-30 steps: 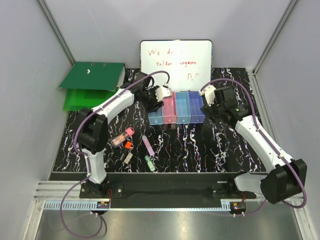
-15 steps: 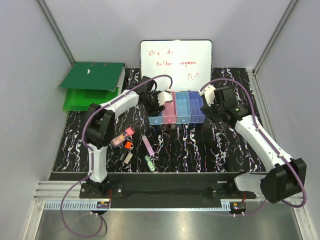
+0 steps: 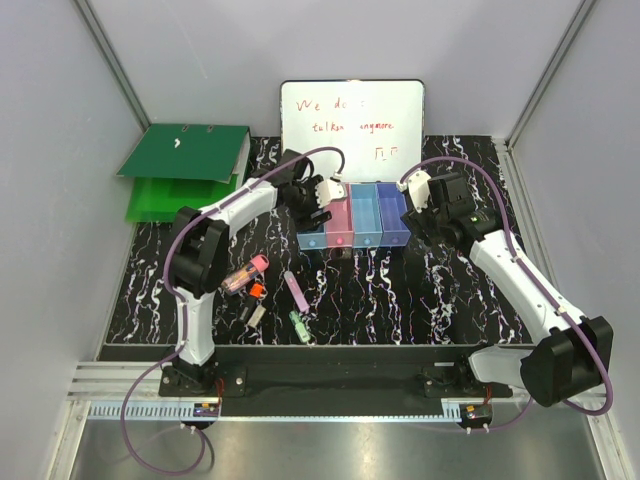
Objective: Sort the stationery into containers
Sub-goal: Place the stationery in the storage box, then pick up the stationery from the center of the board.
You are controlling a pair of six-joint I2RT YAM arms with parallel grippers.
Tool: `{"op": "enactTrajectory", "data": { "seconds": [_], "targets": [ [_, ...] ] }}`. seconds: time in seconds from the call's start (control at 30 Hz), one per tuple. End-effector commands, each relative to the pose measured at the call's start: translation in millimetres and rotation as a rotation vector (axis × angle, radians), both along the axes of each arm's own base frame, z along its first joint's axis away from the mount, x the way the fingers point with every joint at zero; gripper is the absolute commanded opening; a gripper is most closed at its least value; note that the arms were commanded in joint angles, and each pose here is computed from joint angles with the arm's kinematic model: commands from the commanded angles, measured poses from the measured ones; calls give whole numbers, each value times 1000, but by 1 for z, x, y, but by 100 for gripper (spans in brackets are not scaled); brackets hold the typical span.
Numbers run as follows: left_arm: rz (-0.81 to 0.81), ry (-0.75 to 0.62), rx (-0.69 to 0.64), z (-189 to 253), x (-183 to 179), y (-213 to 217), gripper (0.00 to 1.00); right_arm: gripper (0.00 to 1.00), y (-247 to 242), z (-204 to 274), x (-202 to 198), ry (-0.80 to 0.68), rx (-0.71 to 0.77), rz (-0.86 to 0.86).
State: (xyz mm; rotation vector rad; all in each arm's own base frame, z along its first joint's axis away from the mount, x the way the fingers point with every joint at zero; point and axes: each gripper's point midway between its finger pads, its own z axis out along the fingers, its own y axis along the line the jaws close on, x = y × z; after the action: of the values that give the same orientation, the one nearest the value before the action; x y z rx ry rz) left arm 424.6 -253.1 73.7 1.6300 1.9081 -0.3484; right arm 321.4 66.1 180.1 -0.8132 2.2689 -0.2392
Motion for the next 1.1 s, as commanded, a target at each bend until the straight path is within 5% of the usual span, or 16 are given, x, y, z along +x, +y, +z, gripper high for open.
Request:
{"op": "enactTrajectory", "data": {
  "seconds": [0.0, 0.43, 0.8, 1.07],
  "targets": [
    [-4, -104, -46, 37, 18, -7, 78, 77, -1, 24, 13, -85, 7, -10],
    [84, -286, -88, 139, 10, 14, 85, 78, -6, 36, 15, -120, -17, -13],
    [198, -143, 174, 68, -103, 114, 87, 81, -3, 63, 23, -187, 2, -11],
    [317, -49, 211, 48, -136, 145, 86, 81, -5, 68, 19, -204, 4, -7]
  ]
}}
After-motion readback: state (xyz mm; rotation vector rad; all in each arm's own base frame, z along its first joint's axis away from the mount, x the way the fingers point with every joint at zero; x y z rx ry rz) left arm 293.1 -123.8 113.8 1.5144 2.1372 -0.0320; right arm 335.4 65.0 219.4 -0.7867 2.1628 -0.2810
